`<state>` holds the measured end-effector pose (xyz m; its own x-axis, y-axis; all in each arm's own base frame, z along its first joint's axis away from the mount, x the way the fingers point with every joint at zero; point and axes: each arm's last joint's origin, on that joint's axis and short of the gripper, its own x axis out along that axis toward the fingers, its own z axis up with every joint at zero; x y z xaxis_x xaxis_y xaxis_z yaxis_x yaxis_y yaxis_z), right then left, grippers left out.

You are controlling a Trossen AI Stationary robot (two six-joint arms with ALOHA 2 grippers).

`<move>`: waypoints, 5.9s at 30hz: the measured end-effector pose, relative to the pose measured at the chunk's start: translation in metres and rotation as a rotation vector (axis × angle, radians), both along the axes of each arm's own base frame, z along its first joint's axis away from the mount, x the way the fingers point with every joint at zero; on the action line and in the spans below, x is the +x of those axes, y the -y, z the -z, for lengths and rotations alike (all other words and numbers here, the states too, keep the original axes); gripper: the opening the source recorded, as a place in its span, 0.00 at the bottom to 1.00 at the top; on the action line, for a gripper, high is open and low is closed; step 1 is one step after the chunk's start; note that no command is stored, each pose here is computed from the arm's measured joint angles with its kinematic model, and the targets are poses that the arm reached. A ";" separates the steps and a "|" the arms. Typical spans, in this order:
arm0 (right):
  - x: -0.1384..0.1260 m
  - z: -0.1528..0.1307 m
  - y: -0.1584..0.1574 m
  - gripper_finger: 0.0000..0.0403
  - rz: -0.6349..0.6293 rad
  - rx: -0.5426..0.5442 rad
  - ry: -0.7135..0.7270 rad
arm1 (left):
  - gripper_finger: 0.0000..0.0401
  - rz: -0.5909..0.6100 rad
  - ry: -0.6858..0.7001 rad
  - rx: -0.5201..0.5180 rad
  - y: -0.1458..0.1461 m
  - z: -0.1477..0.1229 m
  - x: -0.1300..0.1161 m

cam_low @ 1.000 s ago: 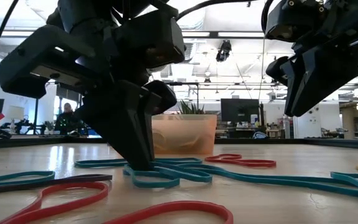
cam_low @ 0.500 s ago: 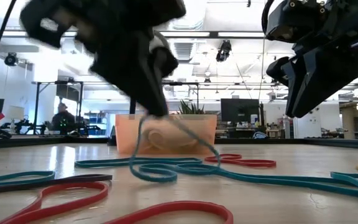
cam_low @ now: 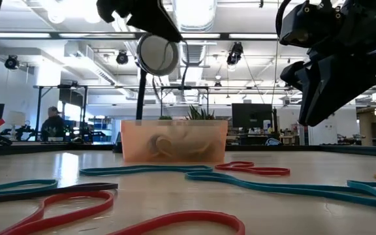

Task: Pick and place rubber bands into bin
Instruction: Put the blue rubberband into the orange bin, then put the violet rubberband into the orange bin

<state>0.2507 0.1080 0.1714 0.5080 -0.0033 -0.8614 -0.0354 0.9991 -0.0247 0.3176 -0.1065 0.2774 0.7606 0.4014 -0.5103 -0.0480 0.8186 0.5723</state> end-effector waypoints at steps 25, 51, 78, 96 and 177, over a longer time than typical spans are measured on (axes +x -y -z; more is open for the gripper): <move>-0.002 0.003 0.001 0.14 0.011 -0.022 0.001 | 0.00 -0.137 -0.262 -0.097 -0.103 0.036 0.007; -0.001 0.003 0.002 0.14 0.027 -0.047 0.018 | 0.10 -0.168 -0.326 -0.189 -0.126 0.055 0.013; -0.058 -0.003 0.019 0.14 0.345 0.032 -0.497 | 0.11 0.010 -0.171 -0.366 0.001 0.004 -0.045; -0.103 0.013 0.039 0.14 0.539 0.060 -0.538 | 0.11 -0.047 -0.232 -0.438 0.019 0.058 -0.082; 0.002 -0.114 0.033 0.02 0.055 -0.514 0.586 | 0.11 -0.040 -0.148 -0.442 0.021 0.055 -0.077</move>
<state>0.2523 0.0749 0.2852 0.8670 -0.3679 -0.3362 0.1759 0.8571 -0.4842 0.2402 -0.1274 0.2222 0.6548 0.1484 -0.7411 -0.0285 0.9847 0.1720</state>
